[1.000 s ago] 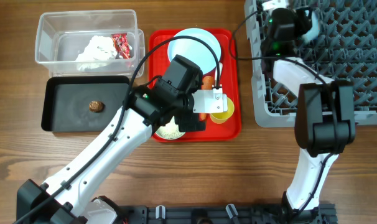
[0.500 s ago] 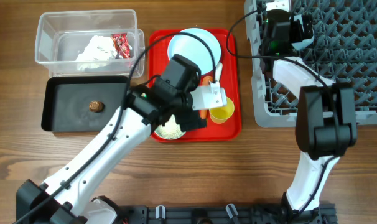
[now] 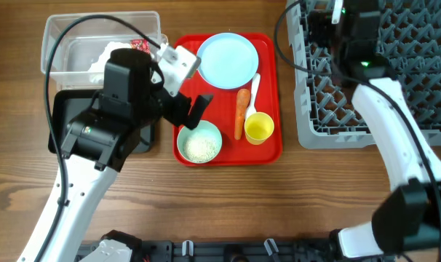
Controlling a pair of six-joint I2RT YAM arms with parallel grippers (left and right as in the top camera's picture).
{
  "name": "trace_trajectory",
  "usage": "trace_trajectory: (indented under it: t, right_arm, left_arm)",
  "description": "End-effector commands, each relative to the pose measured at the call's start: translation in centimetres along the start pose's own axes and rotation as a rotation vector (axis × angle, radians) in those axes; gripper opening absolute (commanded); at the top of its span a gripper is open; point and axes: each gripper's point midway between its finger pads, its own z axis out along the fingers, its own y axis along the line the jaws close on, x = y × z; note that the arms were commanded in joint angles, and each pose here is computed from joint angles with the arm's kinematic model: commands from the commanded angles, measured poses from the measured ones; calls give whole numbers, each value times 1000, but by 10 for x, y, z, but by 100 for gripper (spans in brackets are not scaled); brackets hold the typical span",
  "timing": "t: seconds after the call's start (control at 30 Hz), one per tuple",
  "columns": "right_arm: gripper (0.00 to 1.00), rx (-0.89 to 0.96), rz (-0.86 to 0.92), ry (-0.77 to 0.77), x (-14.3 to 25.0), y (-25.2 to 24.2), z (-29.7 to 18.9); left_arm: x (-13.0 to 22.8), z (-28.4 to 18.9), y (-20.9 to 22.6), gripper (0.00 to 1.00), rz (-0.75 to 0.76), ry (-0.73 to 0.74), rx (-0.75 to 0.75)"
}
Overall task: Sort waste into correct bins and load items into the dishwasher rack
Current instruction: 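Place the blue bowl upside down in the rack and release, then grasp the green rice bowl with the left gripper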
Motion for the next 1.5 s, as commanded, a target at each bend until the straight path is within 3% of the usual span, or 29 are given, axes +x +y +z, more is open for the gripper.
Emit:
trace_trajectory:
  t: [0.0,0.13,0.23,0.3,0.43,0.6,0.73,0.9,1.0,1.47]
  right_arm:
    - [100,-281,106,1,-11,41,-36]
    - [99,-379,123,57,-1,55,-55]
    - [100,-400,142,97,6,57,-65]
    - [100,-400,143,132,14,57,-67]
    - [100,-394,165,184,25,57,-68]
    - [100,-347,173,207,32,44,-65]
    - [100,-334,183,215,34,37,-63]
    - [100,-337,183,218,35,38,-64]
    - [100,-342,183,226,37,39,-65]
    - [100,-341,182,229,37,39,-65]
  left_arm:
    - [4,-4,-32,100,-78,18,188]
    - [18,9,-24,100,-249,94,152]
    - [58,29,6,100,-395,258,-35]
    - [95,41,36,100,-581,387,-249]
    - [135,64,43,95,-713,541,-344]
    - [166,97,15,82,-656,691,-309]
    - [180,120,-18,53,-568,756,-265]
    - [180,134,-46,41,-483,749,-227]
    - [183,143,-57,39,-450,751,-212]
    - [202,153,-56,6,-423,802,-248]
